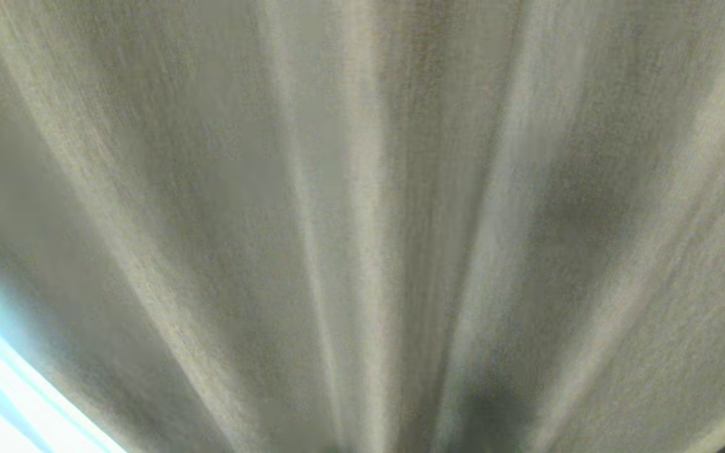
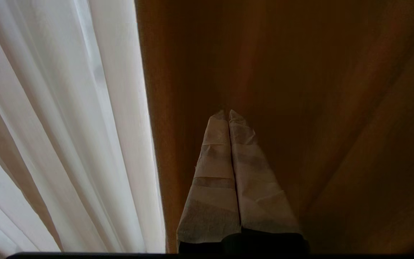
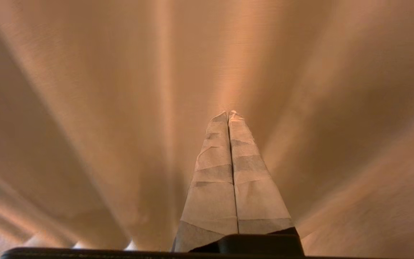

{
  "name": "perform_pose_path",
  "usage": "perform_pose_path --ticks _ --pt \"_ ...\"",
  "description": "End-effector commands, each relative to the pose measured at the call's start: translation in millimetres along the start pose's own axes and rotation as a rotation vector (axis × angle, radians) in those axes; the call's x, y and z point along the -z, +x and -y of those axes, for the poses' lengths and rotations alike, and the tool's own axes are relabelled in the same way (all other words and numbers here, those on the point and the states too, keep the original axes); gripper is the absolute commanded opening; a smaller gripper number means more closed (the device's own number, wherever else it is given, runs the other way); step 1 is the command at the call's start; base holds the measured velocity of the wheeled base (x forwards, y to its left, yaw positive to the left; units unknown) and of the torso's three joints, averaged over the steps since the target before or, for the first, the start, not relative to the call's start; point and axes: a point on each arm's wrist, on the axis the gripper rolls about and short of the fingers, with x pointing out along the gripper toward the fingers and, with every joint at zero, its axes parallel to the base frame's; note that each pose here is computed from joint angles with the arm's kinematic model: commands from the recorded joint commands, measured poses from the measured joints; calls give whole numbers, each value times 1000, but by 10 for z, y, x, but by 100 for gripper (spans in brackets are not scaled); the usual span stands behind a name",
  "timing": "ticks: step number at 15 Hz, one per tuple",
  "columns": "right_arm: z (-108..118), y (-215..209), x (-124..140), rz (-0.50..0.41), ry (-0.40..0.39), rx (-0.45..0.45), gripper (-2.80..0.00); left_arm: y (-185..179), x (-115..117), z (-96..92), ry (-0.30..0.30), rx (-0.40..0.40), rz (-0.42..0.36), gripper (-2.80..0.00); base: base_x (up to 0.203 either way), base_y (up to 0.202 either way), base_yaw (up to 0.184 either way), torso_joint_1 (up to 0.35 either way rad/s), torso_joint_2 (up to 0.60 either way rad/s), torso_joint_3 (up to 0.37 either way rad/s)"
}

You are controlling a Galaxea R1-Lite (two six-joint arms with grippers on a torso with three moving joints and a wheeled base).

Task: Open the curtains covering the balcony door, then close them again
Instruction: Close the outer curtains on both sides

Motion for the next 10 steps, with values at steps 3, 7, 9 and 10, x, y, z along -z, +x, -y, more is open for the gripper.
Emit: perform_pose_path --ticks 3,7,9,10 --pt "-6 -66 19 96 -7 5 -280 -1 0 0 -1 -1 2 -280 0 0 0 0 0 0" --pt "-6 -66 19 96 -7 5 -280 0 -1 0 -1 0 1 -280 0 0 0 0 0 0" --pt "-6 -66 19 96 -7 5 -280 0 -1 0 -1 -2 1 -280 0 0 0 0 0 0" --pt "-6 -66 19 96 -7 5 -280 0 -1 0 -1 -2 1 -280 0 0 0 0 0 0"
